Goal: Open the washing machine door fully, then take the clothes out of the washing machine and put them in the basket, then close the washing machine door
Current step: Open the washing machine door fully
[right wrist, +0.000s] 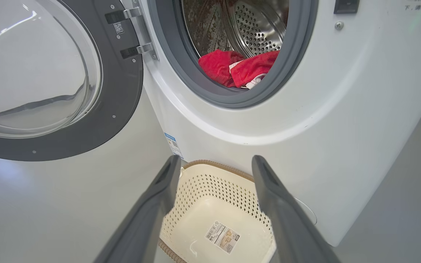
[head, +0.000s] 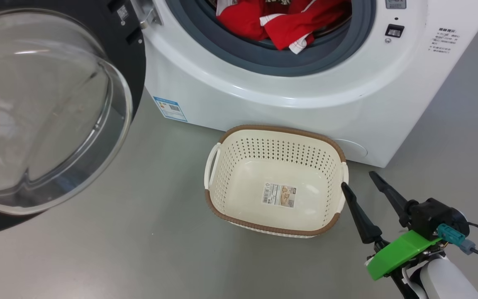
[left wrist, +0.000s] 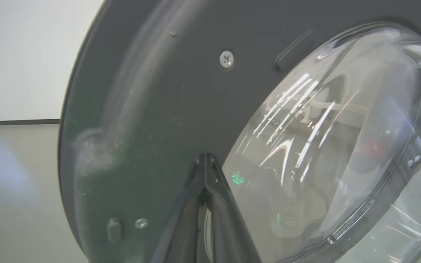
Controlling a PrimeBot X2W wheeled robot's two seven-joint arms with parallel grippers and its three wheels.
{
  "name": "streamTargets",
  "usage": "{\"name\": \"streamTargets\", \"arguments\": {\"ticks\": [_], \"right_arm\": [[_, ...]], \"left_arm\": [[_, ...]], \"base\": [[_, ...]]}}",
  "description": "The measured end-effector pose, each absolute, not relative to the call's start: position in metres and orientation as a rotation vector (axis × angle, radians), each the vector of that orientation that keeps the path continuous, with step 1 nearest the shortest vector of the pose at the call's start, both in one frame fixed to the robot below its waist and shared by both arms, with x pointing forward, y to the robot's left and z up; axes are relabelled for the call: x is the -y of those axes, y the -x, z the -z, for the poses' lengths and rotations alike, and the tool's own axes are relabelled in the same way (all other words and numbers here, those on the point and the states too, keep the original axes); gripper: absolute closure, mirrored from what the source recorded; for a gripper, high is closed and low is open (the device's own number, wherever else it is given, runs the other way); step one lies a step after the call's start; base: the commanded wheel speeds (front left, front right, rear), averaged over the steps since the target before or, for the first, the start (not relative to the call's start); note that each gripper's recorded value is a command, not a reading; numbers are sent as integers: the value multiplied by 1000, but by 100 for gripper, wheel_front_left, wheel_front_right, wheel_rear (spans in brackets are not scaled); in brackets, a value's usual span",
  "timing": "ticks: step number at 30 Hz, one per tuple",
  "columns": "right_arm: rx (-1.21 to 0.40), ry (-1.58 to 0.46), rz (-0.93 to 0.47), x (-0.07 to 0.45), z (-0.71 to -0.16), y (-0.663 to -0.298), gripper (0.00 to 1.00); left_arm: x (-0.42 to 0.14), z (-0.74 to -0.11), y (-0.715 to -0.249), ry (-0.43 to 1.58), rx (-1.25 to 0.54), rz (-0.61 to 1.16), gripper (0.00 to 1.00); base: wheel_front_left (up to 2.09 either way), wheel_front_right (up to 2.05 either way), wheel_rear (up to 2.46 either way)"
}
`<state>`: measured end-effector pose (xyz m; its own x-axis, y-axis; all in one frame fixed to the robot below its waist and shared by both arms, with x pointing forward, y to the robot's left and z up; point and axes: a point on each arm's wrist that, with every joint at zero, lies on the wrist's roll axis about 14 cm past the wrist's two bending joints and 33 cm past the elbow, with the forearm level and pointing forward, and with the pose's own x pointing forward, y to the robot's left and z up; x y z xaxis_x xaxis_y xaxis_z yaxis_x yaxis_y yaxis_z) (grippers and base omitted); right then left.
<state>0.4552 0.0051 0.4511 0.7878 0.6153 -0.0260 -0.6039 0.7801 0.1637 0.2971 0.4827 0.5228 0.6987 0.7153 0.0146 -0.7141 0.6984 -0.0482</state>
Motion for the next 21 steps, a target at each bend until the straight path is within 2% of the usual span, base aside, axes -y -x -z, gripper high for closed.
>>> {"name": "streamTargets", "arguments": {"ticks": [21], "right_arm": [[-45, -132, -655, -2, -466, -453, 0]], "left_arm": [[-477, -523, -294, 120, 79, -788, 100]], "base": [[0, 0, 0]]}}
